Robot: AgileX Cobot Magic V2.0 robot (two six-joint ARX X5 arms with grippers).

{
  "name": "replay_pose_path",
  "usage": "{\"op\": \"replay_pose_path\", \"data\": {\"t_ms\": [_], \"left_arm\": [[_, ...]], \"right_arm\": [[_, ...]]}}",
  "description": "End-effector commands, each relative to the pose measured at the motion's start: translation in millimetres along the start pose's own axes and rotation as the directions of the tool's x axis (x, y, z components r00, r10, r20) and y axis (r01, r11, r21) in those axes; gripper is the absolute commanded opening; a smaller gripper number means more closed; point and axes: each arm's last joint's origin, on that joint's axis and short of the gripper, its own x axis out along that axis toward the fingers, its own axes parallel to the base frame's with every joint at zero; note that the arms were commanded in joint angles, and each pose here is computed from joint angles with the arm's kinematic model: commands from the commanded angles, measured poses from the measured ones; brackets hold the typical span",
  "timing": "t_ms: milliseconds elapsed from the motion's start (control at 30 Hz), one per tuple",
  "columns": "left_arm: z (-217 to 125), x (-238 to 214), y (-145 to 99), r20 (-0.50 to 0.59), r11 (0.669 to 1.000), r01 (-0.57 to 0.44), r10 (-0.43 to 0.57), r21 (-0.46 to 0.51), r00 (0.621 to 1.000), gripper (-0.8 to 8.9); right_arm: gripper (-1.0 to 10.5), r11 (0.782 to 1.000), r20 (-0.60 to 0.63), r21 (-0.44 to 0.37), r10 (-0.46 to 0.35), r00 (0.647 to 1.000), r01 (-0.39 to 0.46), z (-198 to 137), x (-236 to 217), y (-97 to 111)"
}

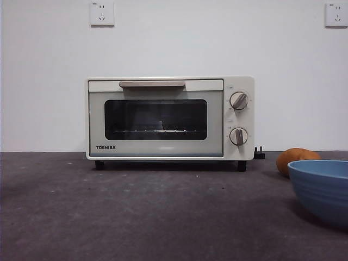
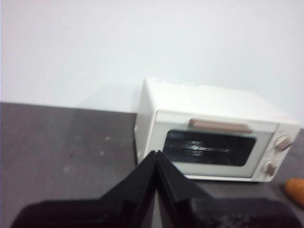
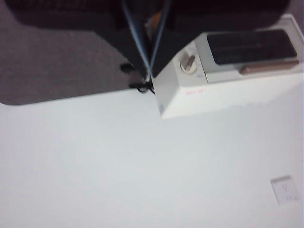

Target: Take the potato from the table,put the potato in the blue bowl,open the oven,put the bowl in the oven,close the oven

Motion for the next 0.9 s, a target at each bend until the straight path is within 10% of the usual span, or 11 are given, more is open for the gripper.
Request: {"op": "replay_pose_path", "data": {"t_ms": [33,533,900], "left_arm": [[21,0,-5,-0.019,1.000,0.012,-0.012,-0.007,1.000,-0.05],[91,41,-13,-0.261,0.999,0.006,-0.018,-0.046,0.965,-0.05],[71,98,-3,-0.567,0.987,0.137,-0.159,-0.081,0.808,-0.05]], "right_arm": [[-0.1,1.000,-0.058,-0.031,-0.005,0.998,0.003,18,-2,3],[0.0,0.999,-0.375,0.006,-0.046,0.926,0.053,86,41,8],[0.0,0.998,-0.733,-0.041,-0.066,0.677,0.054,72,112,-4]]}}
